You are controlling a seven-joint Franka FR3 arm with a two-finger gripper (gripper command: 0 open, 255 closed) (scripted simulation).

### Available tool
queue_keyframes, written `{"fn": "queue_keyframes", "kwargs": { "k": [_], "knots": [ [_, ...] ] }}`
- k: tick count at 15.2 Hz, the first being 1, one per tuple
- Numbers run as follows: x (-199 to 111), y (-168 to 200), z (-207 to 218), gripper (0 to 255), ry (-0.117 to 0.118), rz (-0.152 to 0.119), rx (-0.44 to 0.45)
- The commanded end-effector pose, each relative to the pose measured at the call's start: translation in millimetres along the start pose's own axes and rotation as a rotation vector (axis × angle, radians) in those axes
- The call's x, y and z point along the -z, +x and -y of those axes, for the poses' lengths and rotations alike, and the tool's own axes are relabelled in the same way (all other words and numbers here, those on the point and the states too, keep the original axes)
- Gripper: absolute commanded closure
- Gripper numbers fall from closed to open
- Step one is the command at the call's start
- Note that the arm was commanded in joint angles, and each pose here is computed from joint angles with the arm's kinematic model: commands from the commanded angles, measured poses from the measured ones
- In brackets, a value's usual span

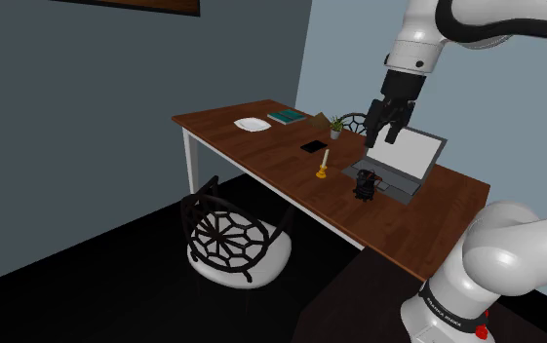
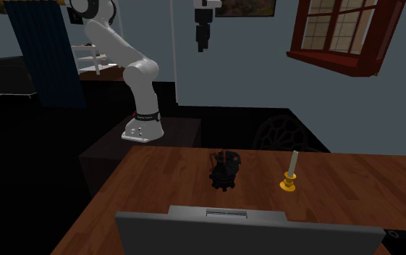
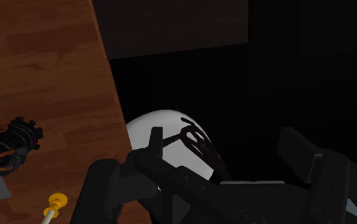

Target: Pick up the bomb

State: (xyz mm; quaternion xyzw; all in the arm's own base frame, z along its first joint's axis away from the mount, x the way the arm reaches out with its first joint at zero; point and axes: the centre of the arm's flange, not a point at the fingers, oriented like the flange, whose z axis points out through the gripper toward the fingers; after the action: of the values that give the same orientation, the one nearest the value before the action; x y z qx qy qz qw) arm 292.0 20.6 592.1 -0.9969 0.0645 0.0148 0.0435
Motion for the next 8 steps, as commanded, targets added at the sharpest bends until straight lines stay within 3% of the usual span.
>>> {"fn": "queue_keyframes", "kwargs": {
  "k": [1, 8],
  "knots": [
    [0.0, 0.0, 0.0, 0, 0.000, 0.000, 0.000],
    [-45.9, 33.8, -72.9, 0, 0.002, -0.002, -0.033]
  ]
}}
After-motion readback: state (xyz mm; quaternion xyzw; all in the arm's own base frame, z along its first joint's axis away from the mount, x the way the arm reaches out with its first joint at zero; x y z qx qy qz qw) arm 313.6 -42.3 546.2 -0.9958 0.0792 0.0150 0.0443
